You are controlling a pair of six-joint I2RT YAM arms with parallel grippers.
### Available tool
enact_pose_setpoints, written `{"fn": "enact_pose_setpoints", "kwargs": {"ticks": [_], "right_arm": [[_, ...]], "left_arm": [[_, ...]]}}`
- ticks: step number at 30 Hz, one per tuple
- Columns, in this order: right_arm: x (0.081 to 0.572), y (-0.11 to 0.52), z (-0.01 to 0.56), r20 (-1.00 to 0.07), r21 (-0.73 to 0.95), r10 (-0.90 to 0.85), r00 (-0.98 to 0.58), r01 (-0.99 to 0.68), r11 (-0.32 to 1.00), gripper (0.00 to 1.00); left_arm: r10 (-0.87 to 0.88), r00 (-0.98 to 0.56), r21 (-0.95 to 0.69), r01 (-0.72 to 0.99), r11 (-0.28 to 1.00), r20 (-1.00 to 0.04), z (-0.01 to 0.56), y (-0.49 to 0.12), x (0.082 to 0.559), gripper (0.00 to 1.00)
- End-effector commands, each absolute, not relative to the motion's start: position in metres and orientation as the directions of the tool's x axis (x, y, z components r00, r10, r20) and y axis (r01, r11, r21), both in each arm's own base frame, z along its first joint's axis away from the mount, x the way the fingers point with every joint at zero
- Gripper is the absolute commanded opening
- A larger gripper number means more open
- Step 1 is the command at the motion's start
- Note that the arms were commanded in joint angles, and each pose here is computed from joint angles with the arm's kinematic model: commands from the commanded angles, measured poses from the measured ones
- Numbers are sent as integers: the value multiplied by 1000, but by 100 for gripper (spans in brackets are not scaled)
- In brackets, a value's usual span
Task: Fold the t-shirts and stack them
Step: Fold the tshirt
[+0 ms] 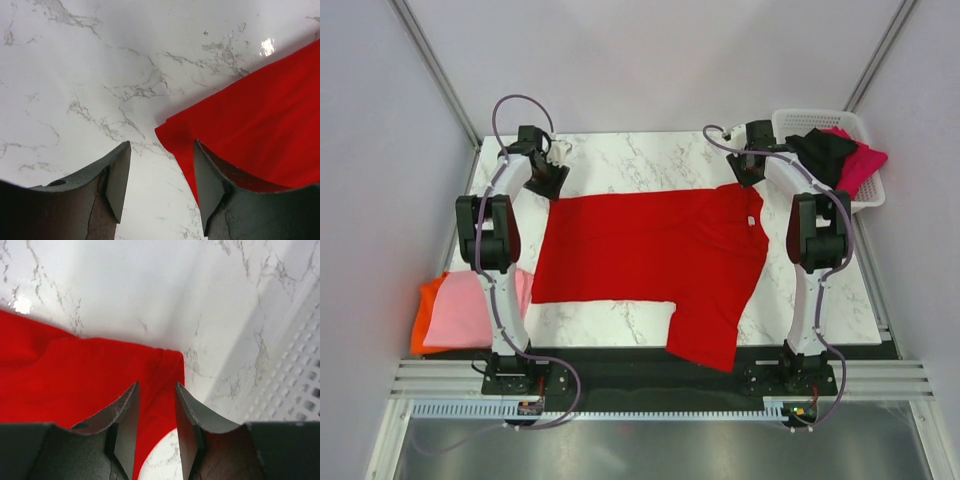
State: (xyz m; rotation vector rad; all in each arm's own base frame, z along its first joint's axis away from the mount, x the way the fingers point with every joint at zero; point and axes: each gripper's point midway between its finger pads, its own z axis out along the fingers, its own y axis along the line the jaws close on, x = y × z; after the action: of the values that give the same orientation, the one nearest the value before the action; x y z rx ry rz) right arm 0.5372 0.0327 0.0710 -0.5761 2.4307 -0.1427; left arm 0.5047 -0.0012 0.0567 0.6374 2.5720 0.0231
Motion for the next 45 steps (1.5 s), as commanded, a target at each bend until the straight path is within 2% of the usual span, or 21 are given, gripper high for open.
{"fn": "enact_pose_setpoints", "kwargs": {"ticks": [1,12,17,26,28,32,36,39,45], "right_arm": [[559,30,68,-589,-212,-387,-709,-326,921,42],[580,8,44,-569,-221,-367,-736,-293,930,43],[572,19,26,-562,-106,-346,-751,-350,931,43],[559,28,0,-522,-18,-332,-786,-379,925,41],[556,30,-3,-515,-3,-335,-789,-389,921,40],[550,32,-7,-501,7,-338,-797,-394,919,40],[548,31,-8,-498,11,-337,-799,-394,919,41],[548,32,-10,-496,14,-335,-801,-393,919,41],[549,33,-11,-497,13,-342,-797,-401,916,40]], "left_arm": [[395,-785,80,408,909,-477,56,-7,515,60],[347,-817,63,360,931,-461,36,14,525,61],[348,-821,49,367,929,-452,31,12,522,60],[353,-825,46,372,927,-441,23,12,521,59],[352,-823,46,372,927,-446,26,11,523,56],[333,-785,87,340,936,-523,72,15,535,52],[313,-741,86,328,941,-594,115,11,536,56],[296,-737,33,350,936,-608,119,-1,532,60],[282,-800,-81,378,922,-530,78,-15,515,60]]}}
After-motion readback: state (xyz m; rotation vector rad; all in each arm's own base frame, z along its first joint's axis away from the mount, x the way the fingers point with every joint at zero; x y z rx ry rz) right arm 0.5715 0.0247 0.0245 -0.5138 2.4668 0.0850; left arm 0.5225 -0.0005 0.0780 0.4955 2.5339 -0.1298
